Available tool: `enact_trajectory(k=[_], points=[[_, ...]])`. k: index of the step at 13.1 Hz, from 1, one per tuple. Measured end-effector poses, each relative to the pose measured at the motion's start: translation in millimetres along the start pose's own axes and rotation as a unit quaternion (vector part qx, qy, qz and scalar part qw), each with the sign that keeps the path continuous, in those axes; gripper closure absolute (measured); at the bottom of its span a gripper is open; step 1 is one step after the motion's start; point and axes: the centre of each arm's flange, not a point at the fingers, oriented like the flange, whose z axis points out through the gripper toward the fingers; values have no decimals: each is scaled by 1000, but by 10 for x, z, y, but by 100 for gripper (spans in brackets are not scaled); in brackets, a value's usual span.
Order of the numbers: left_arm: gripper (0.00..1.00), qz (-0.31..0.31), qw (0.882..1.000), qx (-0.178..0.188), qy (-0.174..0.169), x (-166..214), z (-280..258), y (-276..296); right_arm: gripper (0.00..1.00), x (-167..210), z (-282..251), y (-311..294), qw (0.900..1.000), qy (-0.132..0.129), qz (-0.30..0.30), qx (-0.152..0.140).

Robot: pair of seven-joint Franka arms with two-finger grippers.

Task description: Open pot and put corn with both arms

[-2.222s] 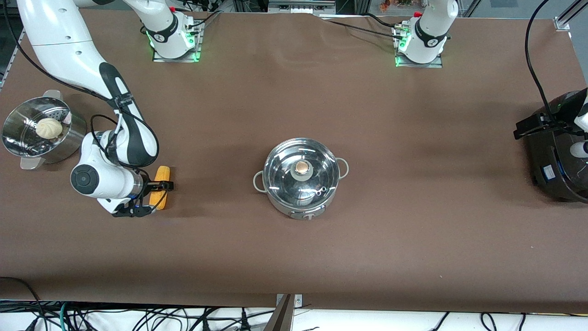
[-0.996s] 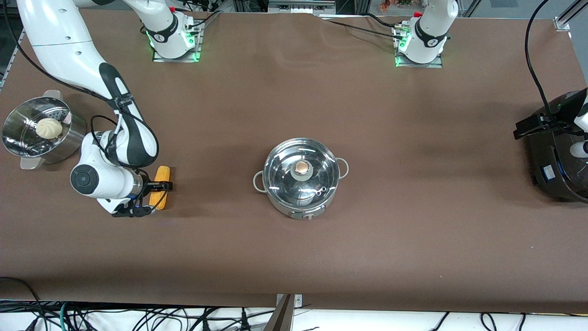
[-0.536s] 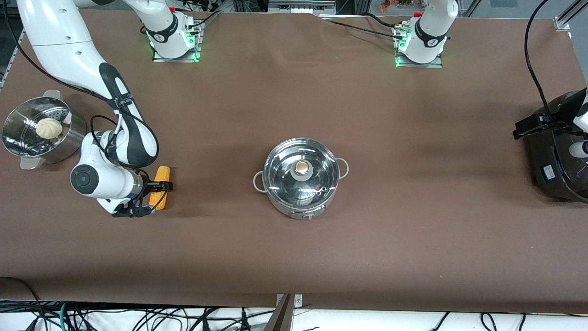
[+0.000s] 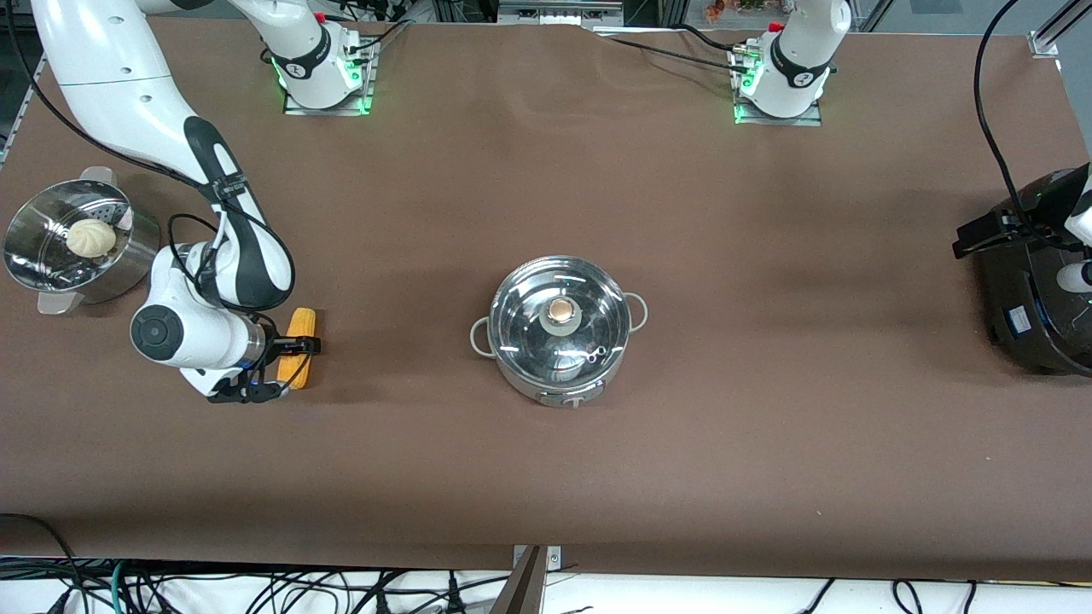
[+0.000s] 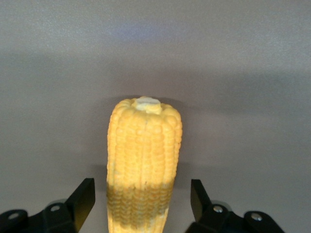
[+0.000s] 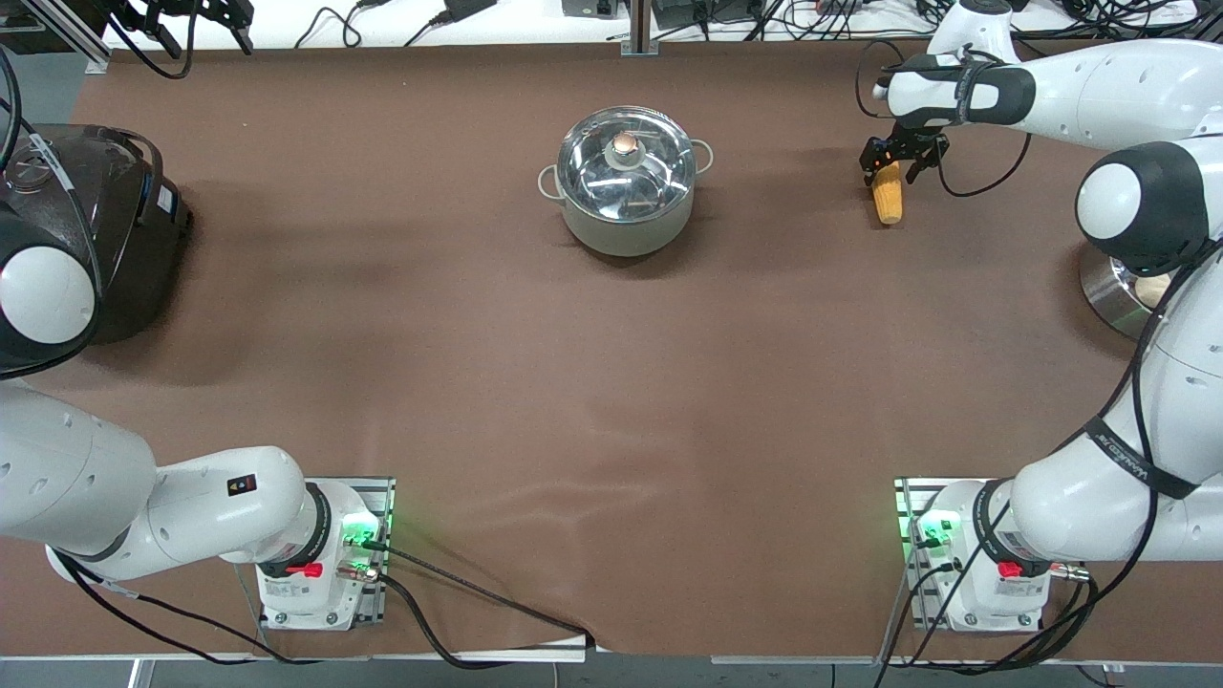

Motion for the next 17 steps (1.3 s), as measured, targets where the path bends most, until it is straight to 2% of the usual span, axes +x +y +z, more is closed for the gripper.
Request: enact_trajectory(k=[2,5,9,13,15,17], points=[[0,1,1000,-3,0,-1,-5,13,12,0,0,0,1000,0,0,0],[0,2,999,-37,0,-3,-16,88,12,1,-1,0,1000,0,0,0],[0,4,999,-41,3,1,-40,123,12,2,-1,-1,1000,1,0,0],[0,24,998,-52,-23,81,186,202,12,3,-3,-3,1000,2,0,0],[0,18,997,-72,-29,52,187,594,12,4,-3,-5,1000,2,0,0],[0,14,997,-67,-40,-75,207,1355,12,4,-3,-7,1000,2,0,0]])
